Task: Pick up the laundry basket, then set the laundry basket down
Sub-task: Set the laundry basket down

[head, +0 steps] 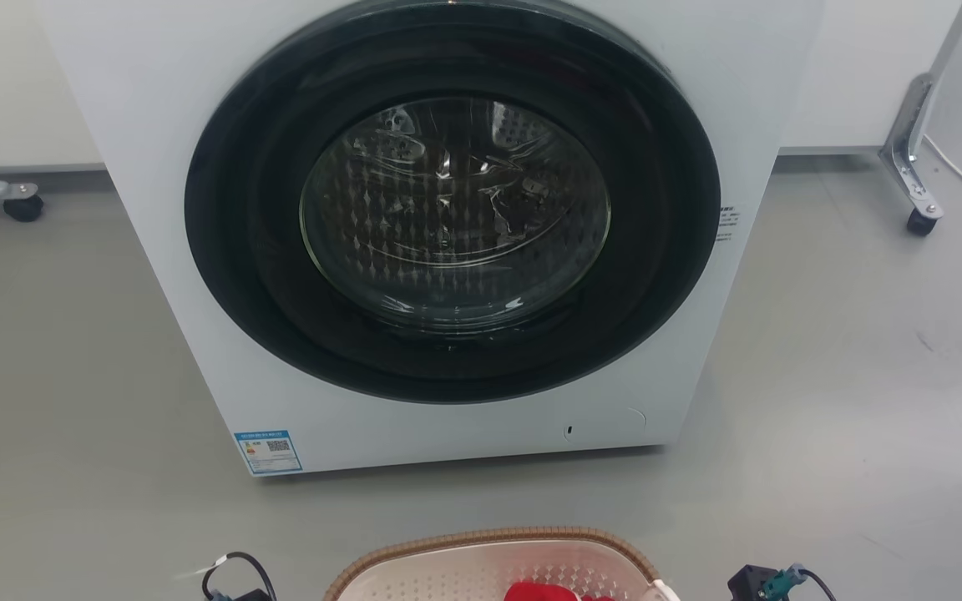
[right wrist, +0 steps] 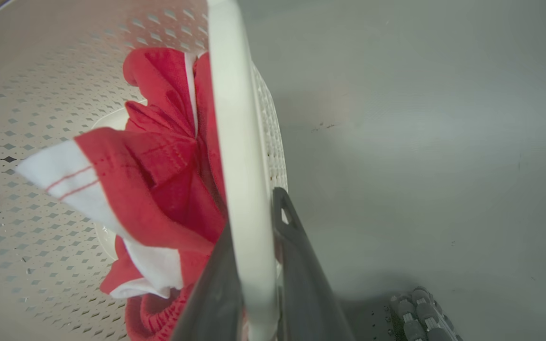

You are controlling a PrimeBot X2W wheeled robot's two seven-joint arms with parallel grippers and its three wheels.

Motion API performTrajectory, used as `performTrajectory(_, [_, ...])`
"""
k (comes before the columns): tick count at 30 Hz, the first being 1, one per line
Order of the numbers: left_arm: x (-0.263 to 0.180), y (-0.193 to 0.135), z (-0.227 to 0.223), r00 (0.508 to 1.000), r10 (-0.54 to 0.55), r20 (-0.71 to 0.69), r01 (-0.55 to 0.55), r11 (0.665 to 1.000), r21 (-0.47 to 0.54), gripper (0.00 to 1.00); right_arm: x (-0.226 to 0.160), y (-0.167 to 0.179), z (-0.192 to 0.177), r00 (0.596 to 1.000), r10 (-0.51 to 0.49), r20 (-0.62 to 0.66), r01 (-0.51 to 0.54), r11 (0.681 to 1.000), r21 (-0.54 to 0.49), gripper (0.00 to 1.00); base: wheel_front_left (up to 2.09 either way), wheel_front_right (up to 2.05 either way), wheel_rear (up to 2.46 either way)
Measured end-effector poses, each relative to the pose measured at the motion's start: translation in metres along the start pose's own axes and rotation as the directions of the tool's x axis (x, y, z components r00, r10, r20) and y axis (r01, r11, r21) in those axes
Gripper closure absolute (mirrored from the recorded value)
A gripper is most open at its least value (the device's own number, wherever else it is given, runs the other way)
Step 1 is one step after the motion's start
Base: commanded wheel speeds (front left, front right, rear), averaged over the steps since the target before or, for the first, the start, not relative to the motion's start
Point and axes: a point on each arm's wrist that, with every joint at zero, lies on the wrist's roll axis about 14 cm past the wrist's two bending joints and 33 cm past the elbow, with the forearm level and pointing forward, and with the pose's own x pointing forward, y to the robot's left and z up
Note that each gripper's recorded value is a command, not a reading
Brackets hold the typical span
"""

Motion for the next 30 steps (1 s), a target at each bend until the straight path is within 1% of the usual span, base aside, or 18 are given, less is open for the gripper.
performTrajectory(6, [0.009,-0.005,0.011,1.000,-0.005,0.009,0.005,1.000,0.010,1.00,0.008,-0.004,0.012,1.000,-0.007,0.010,0.007,1.000,0.001,1.00,0.00,0.00,0.00])
performTrajectory(10, [0.017,-0.010,0.027,0.999,-0.011,0.033,0.010,1.000,0.026,1.00,0.014,-0.008,0.030,0.999,-0.014,0.036,0.014,1.000,-0.005,1.00,0.00,0.00,0.00])
performTrajectory(12, [0.021,-0.012,0.034,0.999,-0.012,0.043,0.011,1.000,0.029,1.00,0.019,-0.009,0.037,0.999,-0.019,0.043,0.020,0.999,-0.029,1.00,0.00,0.00,0.00])
performTrajectory(14, [0.027,-0.013,0.040,0.999,-0.012,0.047,0.010,0.999,0.032,1.00,0.023,-0.011,0.044,0.998,-0.022,0.050,0.024,0.999,-0.032,1.00,0.00,0.00,0.00])
performTrajectory(22, [0.053,-0.015,0.067,0.997,-0.001,0.072,-0.004,0.997,0.072,1.00,0.048,-0.018,0.075,0.995,-0.034,0.093,0.037,0.999,-0.038,1.00,0.00,0.00,0.00])
performTrajectory(30, [0.079,-0.012,0.092,0.995,0.009,0.100,-0.018,0.996,0.086,1.00,0.075,-0.024,0.098,0.992,-0.040,0.121,0.050,0.995,-0.084,1.00,0.00,0.00,0.00])
